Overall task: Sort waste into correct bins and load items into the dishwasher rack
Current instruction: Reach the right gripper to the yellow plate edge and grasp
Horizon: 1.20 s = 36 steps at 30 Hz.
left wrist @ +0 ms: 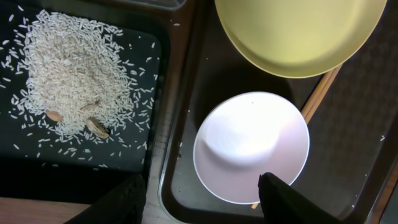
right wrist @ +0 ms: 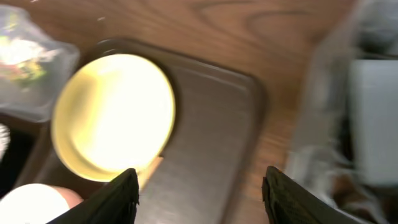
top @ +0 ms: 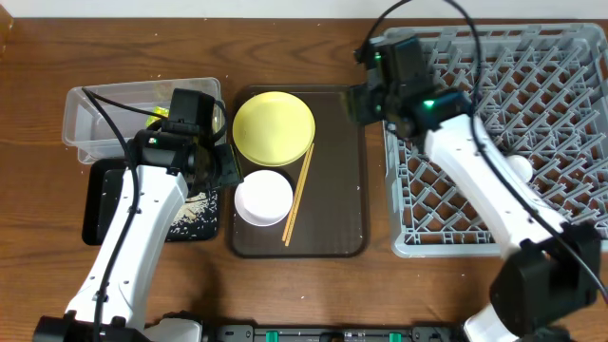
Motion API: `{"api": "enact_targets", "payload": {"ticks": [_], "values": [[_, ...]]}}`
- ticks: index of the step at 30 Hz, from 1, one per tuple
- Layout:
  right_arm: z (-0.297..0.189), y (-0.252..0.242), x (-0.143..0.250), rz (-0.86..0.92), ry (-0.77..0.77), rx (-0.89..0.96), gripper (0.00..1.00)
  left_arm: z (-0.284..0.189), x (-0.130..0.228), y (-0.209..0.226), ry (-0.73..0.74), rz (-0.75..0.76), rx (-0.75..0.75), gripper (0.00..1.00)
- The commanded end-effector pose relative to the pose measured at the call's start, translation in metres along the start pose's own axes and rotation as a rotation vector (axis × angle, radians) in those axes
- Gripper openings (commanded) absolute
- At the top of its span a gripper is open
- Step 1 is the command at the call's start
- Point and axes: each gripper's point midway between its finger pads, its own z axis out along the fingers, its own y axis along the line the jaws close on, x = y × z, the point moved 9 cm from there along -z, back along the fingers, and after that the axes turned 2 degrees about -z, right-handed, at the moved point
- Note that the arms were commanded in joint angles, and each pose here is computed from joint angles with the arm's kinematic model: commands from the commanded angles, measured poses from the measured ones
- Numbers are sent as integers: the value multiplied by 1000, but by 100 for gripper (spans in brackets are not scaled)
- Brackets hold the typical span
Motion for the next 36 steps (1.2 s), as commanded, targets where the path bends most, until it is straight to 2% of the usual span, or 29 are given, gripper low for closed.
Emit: {"api": "enact_targets", "payload": {"ticks": [1,8,18,21,24,29,36], "values": [[31,23,11,5,56,-95,60,-4,-2,1,-15,-12,-8,61],[91,34,32,96,104,-67,58,-4,-2,1,-15,-12,-8,61],[158,38,68,223,172,-43,48,-4,-2,1,-15,-12,-8,61],[166,39,74,221,179,-44,36,-4,-2,1,-15,-12,-8,61],[168,40,75,218,177,-37,29,-4,-2,1,-15,-12,-8,61],[168,35,74,215,162,8,2,-4,-2,1,-15,-12,-8,61],[154,17,57,241,114,40,1,-4,-2,1,-15,-12,-8,61]]}}
